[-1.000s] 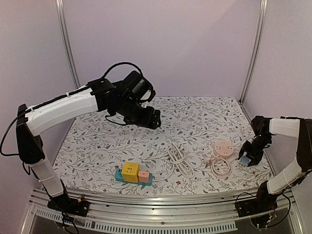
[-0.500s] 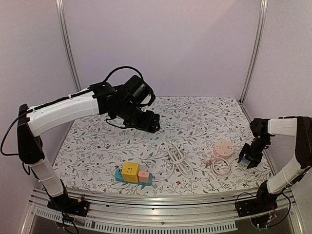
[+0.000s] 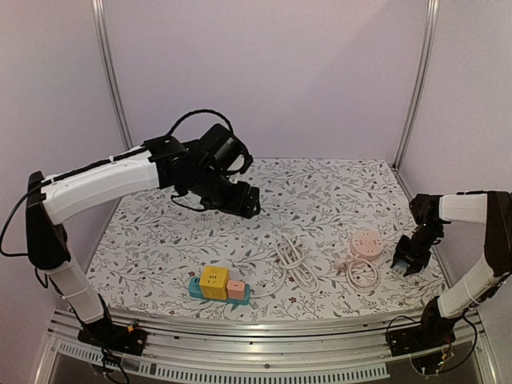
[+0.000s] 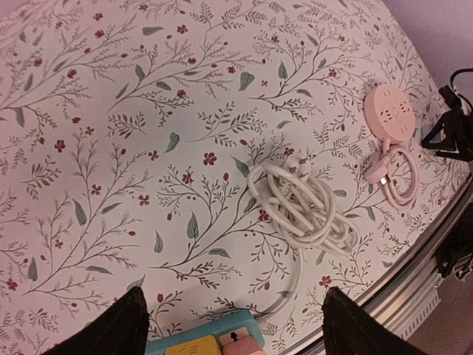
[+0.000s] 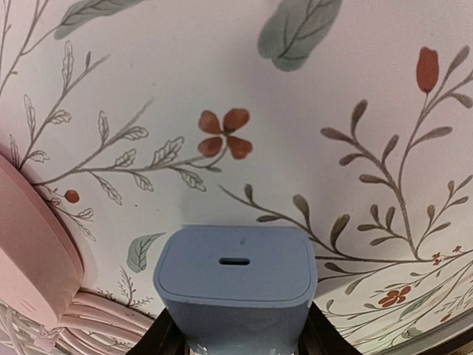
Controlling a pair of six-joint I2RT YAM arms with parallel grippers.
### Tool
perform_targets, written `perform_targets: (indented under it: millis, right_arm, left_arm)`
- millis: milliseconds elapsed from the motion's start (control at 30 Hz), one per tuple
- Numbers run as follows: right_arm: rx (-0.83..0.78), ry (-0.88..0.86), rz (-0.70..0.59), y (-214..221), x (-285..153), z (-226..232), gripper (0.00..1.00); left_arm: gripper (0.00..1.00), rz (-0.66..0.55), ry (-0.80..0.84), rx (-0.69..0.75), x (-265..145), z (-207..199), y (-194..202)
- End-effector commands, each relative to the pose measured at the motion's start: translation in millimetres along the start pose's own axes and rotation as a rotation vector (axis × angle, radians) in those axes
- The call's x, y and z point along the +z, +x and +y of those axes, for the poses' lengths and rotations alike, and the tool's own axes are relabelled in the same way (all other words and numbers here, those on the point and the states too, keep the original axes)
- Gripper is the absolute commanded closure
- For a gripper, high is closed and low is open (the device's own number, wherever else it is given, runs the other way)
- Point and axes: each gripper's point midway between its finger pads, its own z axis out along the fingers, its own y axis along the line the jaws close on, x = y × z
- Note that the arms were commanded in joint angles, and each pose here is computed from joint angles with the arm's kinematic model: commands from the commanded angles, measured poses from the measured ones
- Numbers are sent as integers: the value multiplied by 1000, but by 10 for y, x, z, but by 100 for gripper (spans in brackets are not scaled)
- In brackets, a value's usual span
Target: Insert the plug
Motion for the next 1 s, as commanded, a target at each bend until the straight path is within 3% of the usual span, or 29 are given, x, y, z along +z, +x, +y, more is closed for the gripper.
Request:
perform_targets:
  millis: [0,233,433,733,967]
  right_arm:
    - [-27,0,0,21,-25,48,78]
    - [-128,-112,-56,-128,-451,423,89]
    - [-297,-165,-185,-316,-969,799,100]
    - [-580,-467,-341,-240,-1608,1563,100]
    - [-920,-597,-467,238,-1956,2179,100]
  left_arm:
    - [19,-22,23,-1,-90,31,-56]
    - [19,-31,44,2,-136,9,-111]
    - [19,-53,83,-17,-237,-39,-252]
    - [18,-58,184,-53,-394,-224,-427]
    - [21,-37,264,-82,-481,-408,-550]
